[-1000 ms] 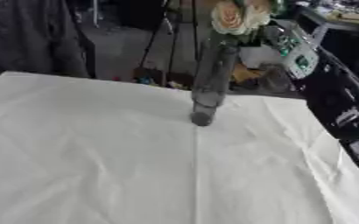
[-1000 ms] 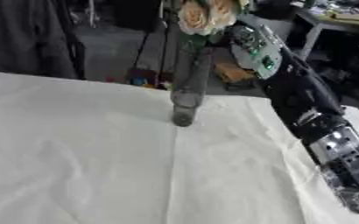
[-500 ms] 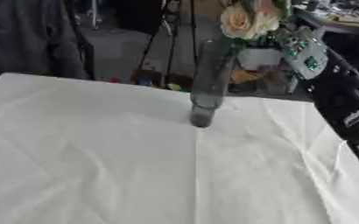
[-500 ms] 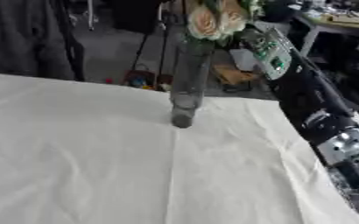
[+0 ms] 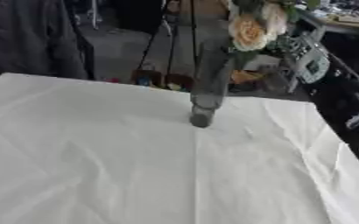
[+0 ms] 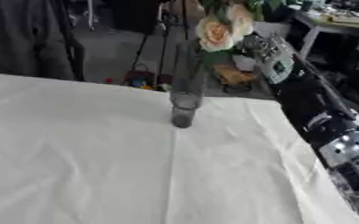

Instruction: Arrange flowers into the vase.

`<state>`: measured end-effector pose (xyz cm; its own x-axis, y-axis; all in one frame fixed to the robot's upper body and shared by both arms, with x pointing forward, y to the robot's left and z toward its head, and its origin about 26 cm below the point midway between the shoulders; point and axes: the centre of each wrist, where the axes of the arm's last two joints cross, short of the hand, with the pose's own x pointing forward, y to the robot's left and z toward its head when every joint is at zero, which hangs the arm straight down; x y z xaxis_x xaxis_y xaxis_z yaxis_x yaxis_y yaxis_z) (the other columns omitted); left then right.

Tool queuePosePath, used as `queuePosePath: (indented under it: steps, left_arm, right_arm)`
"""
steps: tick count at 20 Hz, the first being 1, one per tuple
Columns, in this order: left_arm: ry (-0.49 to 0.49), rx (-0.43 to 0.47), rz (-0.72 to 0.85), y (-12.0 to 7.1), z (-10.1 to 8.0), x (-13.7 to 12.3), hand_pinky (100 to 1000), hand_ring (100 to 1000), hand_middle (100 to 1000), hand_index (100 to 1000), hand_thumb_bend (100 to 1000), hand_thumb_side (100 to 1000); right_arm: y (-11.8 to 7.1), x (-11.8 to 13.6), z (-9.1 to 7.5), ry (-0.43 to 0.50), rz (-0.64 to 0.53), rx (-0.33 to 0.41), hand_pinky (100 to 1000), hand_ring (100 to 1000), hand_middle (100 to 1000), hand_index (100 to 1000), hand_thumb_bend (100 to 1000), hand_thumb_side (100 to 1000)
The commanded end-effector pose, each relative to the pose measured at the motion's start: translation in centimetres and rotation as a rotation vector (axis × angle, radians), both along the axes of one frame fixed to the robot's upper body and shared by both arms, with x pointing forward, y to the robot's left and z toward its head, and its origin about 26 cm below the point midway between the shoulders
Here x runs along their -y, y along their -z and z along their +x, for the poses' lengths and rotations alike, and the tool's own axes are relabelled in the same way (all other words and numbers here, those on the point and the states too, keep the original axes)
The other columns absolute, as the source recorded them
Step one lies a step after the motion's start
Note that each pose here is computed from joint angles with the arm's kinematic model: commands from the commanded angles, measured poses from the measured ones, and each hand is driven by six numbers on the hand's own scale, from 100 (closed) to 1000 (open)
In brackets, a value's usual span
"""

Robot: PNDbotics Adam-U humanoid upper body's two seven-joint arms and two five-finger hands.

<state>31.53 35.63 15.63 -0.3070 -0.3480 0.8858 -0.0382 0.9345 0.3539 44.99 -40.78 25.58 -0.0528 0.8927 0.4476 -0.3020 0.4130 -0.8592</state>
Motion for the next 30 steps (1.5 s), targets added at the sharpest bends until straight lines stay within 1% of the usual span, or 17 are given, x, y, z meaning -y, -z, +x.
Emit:
queuePosePath:
  steps: [1, 5, 7, 9, 11, 13, 14, 24, 27, 30]
  left_arm:
    - [-0.003, 0.027, 0.02, -1.1, 0.0, -0.4, 687, 664, 731, 560, 952, 746]
    - [-0.004, 0.024, 0.02, -1.1, -0.1, -0.4, 687, 664, 731, 560, 952, 746]
    - [-0.004, 0.024, 0.02, -1.1, -0.1, -0.4, 687, 664, 731, 560, 951, 746]
    - [-0.004, 0.023, 0.02, -1.0, -0.1, -0.4, 687, 664, 731, 560, 952, 746]
    - [-0.006, 0.022, 0.02, -1.0, -0.1, -0.5, 687, 664, 731, 560, 952, 746]
    - [-0.008, 0.021, 0.019, -0.9, -0.1, -0.5, 687, 664, 731, 560, 952, 746]
    - [-0.009, 0.021, 0.018, -0.9, -0.1, -0.5, 687, 664, 731, 560, 952, 745]
    - [-0.015, 0.013, 0.016, -0.6, -0.2, -0.6, 687, 665, 731, 560, 951, 746]
    - [-0.019, 0.011, 0.015, -0.5, -0.2, -0.7, 687, 665, 730, 559, 952, 745]
    - [-0.027, 0.011, 0.013, -0.5, -0.3, -0.8, 687, 665, 731, 560, 951, 746]
  right_arm:
    - [-1.7, 0.9, -0.5, 0.008, 0.006, 0.04, 1000, 1000, 977, 1000, 373, 922]
    - [-2.1, 0.7, -0.5, -0.002, 0.02, 0.062, 1000, 1000, 974, 1000, 399, 936]
    - [-2.3, 0.6, -0.6, -0.005, 0.025, 0.071, 1000, 1000, 977, 1000, 428, 940]
    - [-2.4, 0.5, -0.6, 0.0, 0.026, 0.078, 1000, 1000, 987, 1000, 458, 916]
    - [-2.3, 0.6, -0.6, 0.012, 0.018, 0.085, 1000, 1000, 1000, 1000, 505, 868]
    - [-2.1, 0.7, -0.7, 0.031, 0.004, 0.096, 1000, 1000, 1000, 1000, 532, 826]
    - [-2.0, 0.7, -0.7, 0.04, -0.005, 0.101, 1000, 1000, 1000, 1000, 538, 822]
    - [-1.3, 1.4, -1.1, 0.054, -0.025, 0.102, 1000, 1000, 1000, 1000, 544, 828]
    - [-0.9, 1.5, -1.4, 0.043, -0.035, 0.09, 1000, 1000, 1000, 1000, 543, 826]
    - [-0.7, 1.6, -2.0, 0.015, -0.047, 0.087, 1000, 1000, 1000, 1000, 540, 820]
